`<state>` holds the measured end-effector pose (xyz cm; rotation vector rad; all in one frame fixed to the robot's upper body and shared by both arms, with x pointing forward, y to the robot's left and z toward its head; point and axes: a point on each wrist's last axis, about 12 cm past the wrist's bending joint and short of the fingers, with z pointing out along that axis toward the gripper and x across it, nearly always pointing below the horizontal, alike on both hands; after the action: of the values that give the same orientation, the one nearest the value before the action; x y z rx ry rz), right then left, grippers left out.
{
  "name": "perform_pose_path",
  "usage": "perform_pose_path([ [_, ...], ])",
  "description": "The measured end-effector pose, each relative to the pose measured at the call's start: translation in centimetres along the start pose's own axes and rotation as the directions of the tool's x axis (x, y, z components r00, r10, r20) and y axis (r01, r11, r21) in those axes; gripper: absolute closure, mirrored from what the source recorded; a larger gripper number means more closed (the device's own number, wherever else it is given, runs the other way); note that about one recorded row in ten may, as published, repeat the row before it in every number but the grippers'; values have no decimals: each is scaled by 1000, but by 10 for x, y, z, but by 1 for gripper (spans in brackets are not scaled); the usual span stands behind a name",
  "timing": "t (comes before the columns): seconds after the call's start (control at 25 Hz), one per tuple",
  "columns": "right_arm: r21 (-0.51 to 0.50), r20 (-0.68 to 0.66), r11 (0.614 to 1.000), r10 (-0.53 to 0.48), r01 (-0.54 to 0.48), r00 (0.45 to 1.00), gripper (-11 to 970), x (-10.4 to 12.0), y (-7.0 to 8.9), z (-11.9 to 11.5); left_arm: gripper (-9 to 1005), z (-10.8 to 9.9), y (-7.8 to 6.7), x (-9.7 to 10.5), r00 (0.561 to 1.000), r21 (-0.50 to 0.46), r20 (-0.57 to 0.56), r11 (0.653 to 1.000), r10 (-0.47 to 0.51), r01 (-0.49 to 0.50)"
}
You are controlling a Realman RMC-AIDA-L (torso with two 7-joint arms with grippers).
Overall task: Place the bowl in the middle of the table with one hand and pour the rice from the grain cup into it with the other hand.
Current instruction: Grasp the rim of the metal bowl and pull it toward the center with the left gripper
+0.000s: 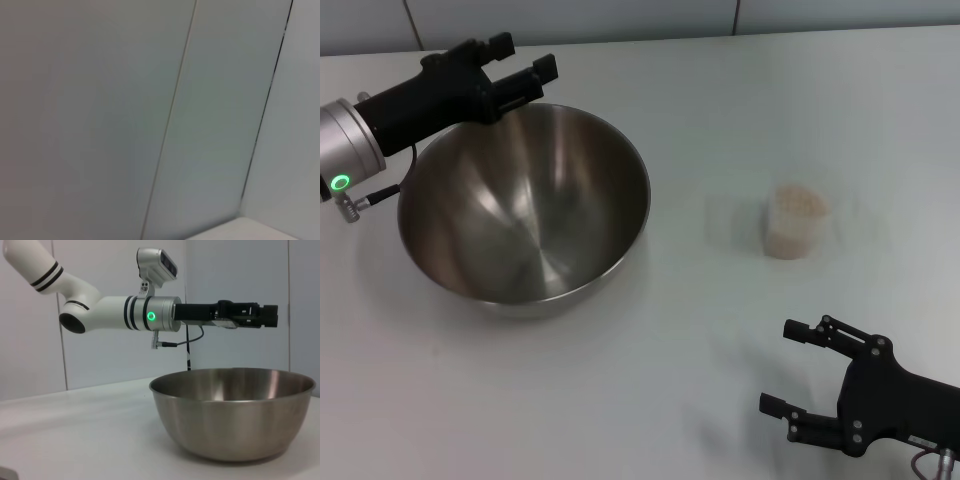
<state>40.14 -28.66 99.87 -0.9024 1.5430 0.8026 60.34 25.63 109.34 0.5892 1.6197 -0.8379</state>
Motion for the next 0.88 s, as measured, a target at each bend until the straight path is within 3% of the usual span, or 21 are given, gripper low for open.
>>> perform_pose_path([
  [0.2,-1,2,1000,3,-3,1000,130,0,1,0,261,-2,4,-4,998,-34,40,998,44,-43],
  [0.4,-4,7,1000,4,-4,1000,130,0,1,0,264,-11,6,-2,986,-130,120,986,119,-103],
  [0.44,-5,8,1000,3,-3,1000,130,-1,1,0,264,-16,3,0,969,-215,160,965,188,-152],
  [0.52,-5,8,1000,3,-3,1000,130,-1,1,0,266,-19,2,2,965,-250,161,955,205,-161],
  [0.56,-5,9,1000,2,-2,1000,130,-1,1,0,266,-20,-3,-1,956,-321,126,923,264,-213],
  [0.64,-7,10,1000,1,-1,1000,130,-1,1,0,267,-17,-9,-9,948,-358,74,896,309,-264],
  [0.68,-8,10,1000,0,0,1000,130,-1,0,0,267,-10,-22,-22,934,-400,-43,851,355,-341],
  [0.72,-8,10,1000,-1,1,1000,129,-2,0,1,268,-10,-22,-22,934,-400,-43,851,355,-341],
  [0.8,-10,11,1000,-3,3,1000,129,-2,-1,1,269,-3,-33,-38,920,-422,-165,818,355,-391],
  [0.88,-10,10,1000,-5,5,1000,129,-2,-2,2,270,2,-41,-51,907,-418,-249,807,340,-417],
])
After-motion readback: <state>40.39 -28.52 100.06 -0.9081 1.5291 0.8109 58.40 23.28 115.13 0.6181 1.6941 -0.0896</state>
